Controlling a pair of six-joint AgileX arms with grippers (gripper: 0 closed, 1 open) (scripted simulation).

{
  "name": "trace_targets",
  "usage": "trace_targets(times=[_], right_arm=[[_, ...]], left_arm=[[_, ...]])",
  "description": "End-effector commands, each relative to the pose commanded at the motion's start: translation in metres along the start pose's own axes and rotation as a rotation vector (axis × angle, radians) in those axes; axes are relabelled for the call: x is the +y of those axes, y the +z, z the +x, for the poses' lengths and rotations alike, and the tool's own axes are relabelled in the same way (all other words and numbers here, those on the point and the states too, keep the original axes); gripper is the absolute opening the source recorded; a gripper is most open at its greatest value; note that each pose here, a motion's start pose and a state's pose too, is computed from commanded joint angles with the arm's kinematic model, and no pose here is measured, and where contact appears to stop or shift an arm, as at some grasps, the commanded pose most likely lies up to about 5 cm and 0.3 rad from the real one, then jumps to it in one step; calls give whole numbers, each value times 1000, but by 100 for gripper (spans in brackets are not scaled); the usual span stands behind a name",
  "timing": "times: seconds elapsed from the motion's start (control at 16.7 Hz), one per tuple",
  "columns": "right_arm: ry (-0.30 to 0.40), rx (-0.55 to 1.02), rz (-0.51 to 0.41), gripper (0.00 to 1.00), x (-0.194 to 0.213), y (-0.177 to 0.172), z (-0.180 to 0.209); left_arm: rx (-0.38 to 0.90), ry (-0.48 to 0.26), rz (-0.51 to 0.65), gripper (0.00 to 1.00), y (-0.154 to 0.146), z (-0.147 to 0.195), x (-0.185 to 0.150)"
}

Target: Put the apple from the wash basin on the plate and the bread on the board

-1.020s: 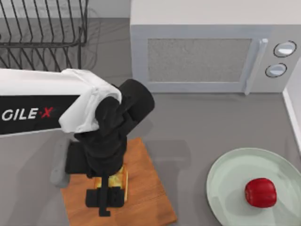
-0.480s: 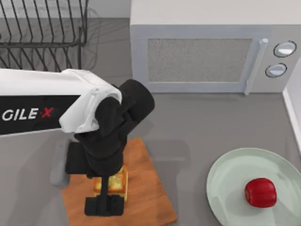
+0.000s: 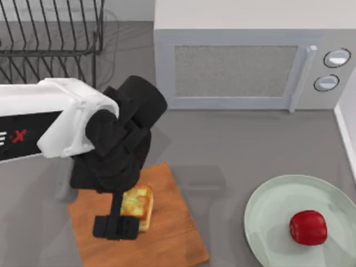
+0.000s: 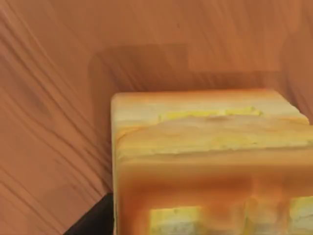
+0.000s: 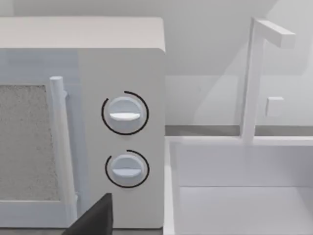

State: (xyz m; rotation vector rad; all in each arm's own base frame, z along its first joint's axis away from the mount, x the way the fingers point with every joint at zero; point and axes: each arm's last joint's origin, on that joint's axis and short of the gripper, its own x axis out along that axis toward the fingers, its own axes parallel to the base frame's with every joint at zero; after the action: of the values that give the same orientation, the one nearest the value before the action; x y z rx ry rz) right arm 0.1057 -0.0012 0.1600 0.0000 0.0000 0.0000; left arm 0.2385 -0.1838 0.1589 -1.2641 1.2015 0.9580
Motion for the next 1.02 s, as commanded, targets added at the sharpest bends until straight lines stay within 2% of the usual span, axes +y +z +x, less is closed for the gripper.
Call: trace_targets(times=[0.24, 0.36, 0.48, 0.6, 0.72, 0.84, 1.02], right_arm=[[0, 0, 0, 100, 0, 0, 0], [0, 0, 0, 100, 0, 0, 0], [0, 0, 0, 100, 0, 0, 0], [0, 0, 0, 100, 0, 0, 0], [0, 0, 0, 100, 0, 0, 0], [0, 0, 0, 100, 0, 0, 0], [0, 0, 0, 100, 0, 0, 0]], left_arm=[[70, -272, 213, 100, 31, -29, 0], [51, -435, 364, 100, 53, -44, 9], [-21, -596, 529, 100, 77, -57, 24], [-143, -737, 697, 100, 99, -65, 45], [-303, -841, 852, 100, 118, -68, 68], [-478, -908, 980, 100, 133, -65, 90], [-737, -958, 1119, 100, 148, -57, 118]])
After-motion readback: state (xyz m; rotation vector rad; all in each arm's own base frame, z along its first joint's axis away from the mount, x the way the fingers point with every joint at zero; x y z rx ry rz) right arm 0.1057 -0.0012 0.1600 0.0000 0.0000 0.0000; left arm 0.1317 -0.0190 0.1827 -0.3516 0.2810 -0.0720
